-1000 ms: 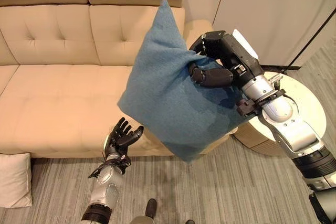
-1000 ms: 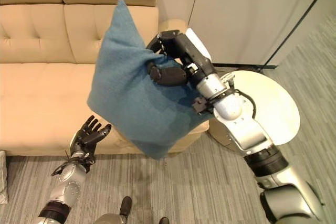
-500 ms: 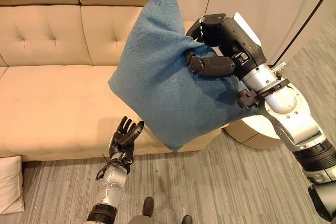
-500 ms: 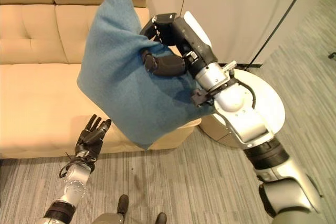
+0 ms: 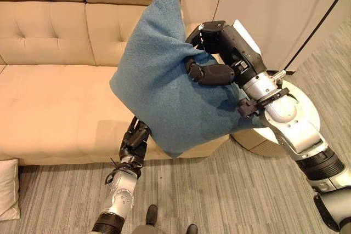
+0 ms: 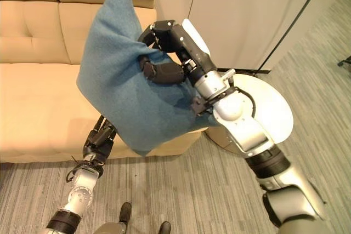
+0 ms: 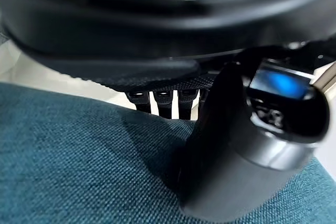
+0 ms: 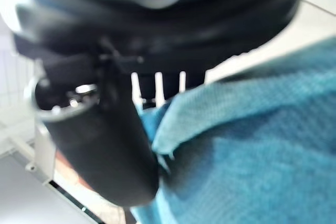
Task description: Pick up all the scattered cushions and arrange them neatly on the sofa.
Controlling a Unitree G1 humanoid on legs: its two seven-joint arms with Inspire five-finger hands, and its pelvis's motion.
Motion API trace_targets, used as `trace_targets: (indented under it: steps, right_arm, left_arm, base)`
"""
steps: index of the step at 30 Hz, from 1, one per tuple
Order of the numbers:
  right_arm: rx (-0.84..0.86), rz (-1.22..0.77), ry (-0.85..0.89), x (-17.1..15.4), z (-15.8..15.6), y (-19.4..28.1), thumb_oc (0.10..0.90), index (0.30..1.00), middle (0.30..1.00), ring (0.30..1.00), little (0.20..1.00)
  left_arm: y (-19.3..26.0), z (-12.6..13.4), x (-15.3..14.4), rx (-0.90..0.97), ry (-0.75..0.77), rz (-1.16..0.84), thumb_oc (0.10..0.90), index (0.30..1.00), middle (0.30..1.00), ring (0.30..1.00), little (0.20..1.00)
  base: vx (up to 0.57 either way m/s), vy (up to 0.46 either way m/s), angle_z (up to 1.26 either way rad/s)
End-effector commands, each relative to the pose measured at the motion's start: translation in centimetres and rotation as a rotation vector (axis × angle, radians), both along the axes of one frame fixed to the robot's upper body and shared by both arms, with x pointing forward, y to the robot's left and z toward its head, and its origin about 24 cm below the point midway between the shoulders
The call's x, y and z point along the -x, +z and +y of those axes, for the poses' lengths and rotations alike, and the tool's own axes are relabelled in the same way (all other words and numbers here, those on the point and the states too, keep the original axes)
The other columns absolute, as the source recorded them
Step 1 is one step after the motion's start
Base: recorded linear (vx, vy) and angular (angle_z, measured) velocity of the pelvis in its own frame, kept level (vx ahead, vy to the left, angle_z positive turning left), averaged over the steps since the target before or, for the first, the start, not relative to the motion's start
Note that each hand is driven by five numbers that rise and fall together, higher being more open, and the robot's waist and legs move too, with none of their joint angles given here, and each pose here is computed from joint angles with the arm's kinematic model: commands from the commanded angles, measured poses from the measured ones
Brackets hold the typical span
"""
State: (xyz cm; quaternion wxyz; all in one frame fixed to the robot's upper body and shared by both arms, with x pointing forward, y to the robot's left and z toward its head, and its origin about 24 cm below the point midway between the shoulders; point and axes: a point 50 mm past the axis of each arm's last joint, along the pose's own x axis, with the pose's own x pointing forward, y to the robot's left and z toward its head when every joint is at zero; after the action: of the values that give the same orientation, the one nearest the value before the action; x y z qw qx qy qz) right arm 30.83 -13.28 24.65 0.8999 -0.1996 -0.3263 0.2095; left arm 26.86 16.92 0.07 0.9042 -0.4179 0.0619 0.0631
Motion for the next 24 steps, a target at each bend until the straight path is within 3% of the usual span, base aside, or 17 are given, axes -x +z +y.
trace_targets:
  steps: [1,13,24]
  right_arm:
    - [-0.221,-0.32,0.137,2.2,1.7,6.0,0.4,0.3,0.3,0.3,0.3]
    - [-0.212,-0.15,0.101,1.7,1.7,0.6,0.4,0.3,0.3,0.3,0.3]
    - [-0.202,0.085,-0.037,2.1,-1.8,-6.4,0.4,0.3,0.3,0.3,0.3]
  left_arm:
    - [5.7,-4.0,-2.7,0.015,-0.127,-0.315,0.4,0.3,0.3,0.3,0.3]
    - [5.8,-3.8,-2.4,-0.085,-0.166,-0.328,0.4,0.3,0.3,0.3,0.3]
    - [3.2,-0.6,-0.1,-0.375,-0.2,-0.241,0.4,0.3,0.3,0.3,0.3]
  base:
    - [0.0,0.0,0.0]
    - [0.0,-0.001,0.0]
    - [-0.01,-0.046,0.09]
